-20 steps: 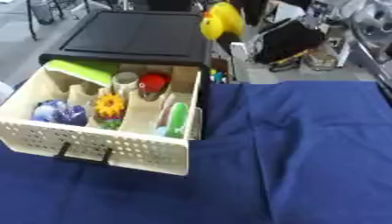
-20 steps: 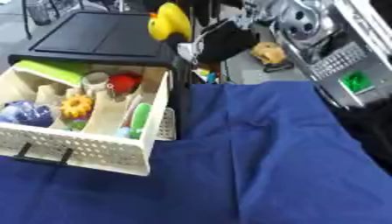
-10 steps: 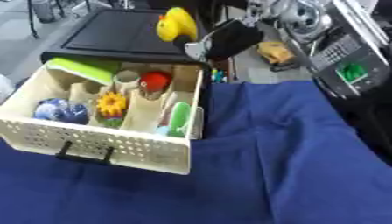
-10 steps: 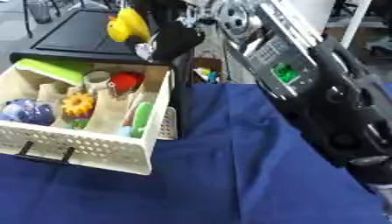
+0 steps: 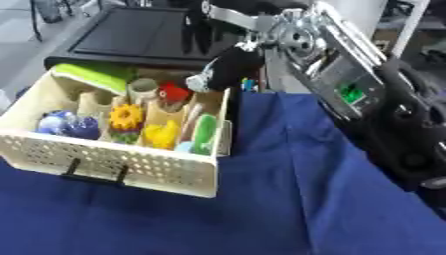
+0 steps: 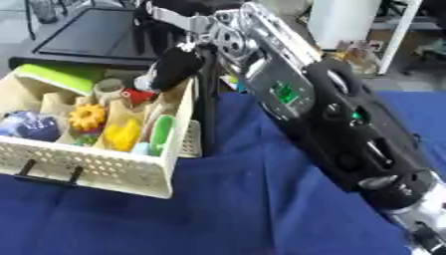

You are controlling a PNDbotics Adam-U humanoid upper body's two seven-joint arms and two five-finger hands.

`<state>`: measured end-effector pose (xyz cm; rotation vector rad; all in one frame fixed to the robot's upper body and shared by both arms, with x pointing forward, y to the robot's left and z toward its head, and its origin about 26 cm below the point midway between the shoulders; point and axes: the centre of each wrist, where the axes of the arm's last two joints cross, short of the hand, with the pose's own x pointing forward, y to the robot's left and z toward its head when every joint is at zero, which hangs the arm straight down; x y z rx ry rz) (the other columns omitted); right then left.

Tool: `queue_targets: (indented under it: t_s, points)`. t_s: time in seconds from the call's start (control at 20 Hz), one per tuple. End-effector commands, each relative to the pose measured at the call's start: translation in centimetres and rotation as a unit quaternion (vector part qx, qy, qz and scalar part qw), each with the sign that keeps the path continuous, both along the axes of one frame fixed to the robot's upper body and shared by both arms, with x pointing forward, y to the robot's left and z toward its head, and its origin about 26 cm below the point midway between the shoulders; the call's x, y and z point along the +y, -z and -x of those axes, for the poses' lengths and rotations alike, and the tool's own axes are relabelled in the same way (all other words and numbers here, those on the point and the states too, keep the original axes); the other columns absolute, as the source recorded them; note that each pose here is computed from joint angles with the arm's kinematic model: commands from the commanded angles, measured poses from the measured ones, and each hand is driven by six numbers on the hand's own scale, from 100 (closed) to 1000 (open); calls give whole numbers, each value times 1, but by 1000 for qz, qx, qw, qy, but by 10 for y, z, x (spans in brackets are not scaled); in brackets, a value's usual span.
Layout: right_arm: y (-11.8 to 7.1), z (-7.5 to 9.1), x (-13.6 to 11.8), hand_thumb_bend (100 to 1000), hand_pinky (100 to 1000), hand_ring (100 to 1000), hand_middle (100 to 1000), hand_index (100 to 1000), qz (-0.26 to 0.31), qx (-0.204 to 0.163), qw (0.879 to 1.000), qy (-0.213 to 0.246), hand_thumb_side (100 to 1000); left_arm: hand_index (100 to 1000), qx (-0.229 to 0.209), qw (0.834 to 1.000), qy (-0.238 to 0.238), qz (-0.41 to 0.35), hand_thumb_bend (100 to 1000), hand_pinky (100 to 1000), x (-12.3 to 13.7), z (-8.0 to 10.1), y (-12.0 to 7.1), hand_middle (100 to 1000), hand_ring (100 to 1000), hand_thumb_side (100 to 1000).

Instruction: Pick up objects from table and place into drawer.

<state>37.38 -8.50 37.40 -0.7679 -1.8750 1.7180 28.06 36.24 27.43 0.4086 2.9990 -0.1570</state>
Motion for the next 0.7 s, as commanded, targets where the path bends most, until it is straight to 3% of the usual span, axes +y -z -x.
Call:
queue_targets:
  t_s: [0.05, 0.4, 0.6, 0.65, 0.7]
  points:
    - [-12, 7, 2, 640, 713, 726, 594, 823, 0, -12, 1000, -20, 463, 685, -13, 1000, 0, -19, 123, 380, 0, 3, -11, 520, 487, 1000]
    - [-15, 8, -7, 638, 704, 711, 582, 805, -16, -20, 1000, -18, 467, 685, -12, 1000, -2, -19, 124, 380, 1, 4, -10, 520, 487, 1000]
    - [-25, 18, -20, 606, 697, 693, 577, 798, -60, -39, 997, -26, 531, 686, -11, 1000, -4, -17, 125, 381, 2, 4, -10, 521, 487, 1000]
    - [-30, 22, -24, 498, 693, 688, 581, 795, -75, -49, 995, -32, 663, 686, -11, 1000, -5, -16, 125, 381, 3, 5, -10, 521, 488, 1000]
    - [-36, 27, -27, 318, 691, 688, 580, 794, -90, -59, 993, -39, 966, 686, -11, 1000, -6, -15, 107, 381, 3, 5, -9, 521, 488, 994]
